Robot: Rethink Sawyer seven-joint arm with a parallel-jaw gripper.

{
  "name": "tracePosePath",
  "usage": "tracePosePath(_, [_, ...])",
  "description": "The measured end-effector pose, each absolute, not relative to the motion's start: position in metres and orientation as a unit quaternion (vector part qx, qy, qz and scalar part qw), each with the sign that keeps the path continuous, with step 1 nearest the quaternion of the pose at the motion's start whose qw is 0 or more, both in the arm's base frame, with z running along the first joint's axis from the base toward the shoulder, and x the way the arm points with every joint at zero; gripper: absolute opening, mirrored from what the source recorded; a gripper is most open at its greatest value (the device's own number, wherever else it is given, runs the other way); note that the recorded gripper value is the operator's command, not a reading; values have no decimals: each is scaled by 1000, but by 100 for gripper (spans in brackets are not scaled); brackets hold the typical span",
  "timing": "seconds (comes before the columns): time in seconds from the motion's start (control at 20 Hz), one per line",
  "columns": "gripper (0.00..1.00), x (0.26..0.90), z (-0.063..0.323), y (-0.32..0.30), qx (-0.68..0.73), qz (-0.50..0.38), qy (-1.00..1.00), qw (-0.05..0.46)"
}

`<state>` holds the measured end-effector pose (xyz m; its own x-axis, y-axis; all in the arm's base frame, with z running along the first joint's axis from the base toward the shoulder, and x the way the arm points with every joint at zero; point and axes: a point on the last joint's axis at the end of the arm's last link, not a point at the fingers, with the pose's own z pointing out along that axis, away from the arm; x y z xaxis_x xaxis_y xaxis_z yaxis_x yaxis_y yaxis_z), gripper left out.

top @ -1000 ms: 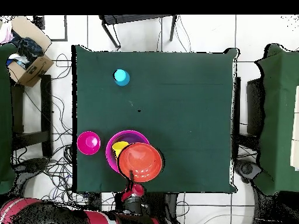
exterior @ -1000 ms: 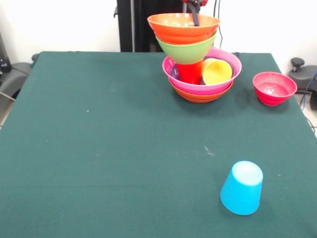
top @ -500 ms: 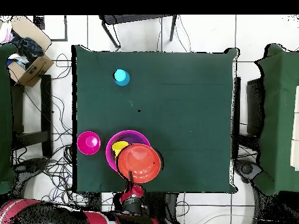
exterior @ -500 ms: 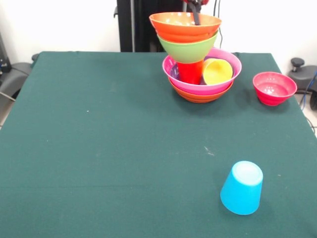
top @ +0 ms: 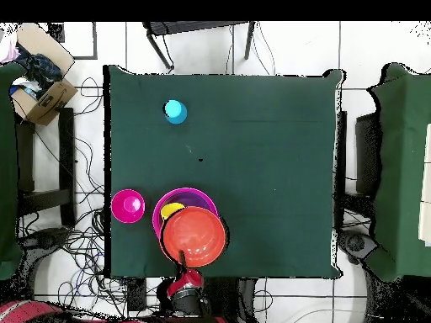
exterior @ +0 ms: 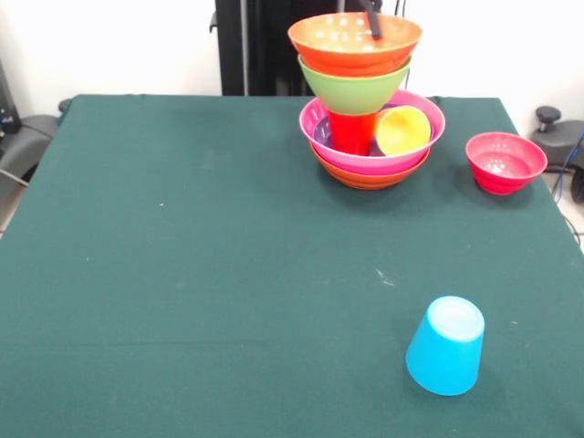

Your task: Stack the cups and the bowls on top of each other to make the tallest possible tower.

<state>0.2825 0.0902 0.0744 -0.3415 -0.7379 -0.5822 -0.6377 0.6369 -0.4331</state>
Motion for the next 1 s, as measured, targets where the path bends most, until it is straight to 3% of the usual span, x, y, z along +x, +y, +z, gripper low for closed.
tracePosePath(1.0, [0,288,88,106,-378,-19,836,396])
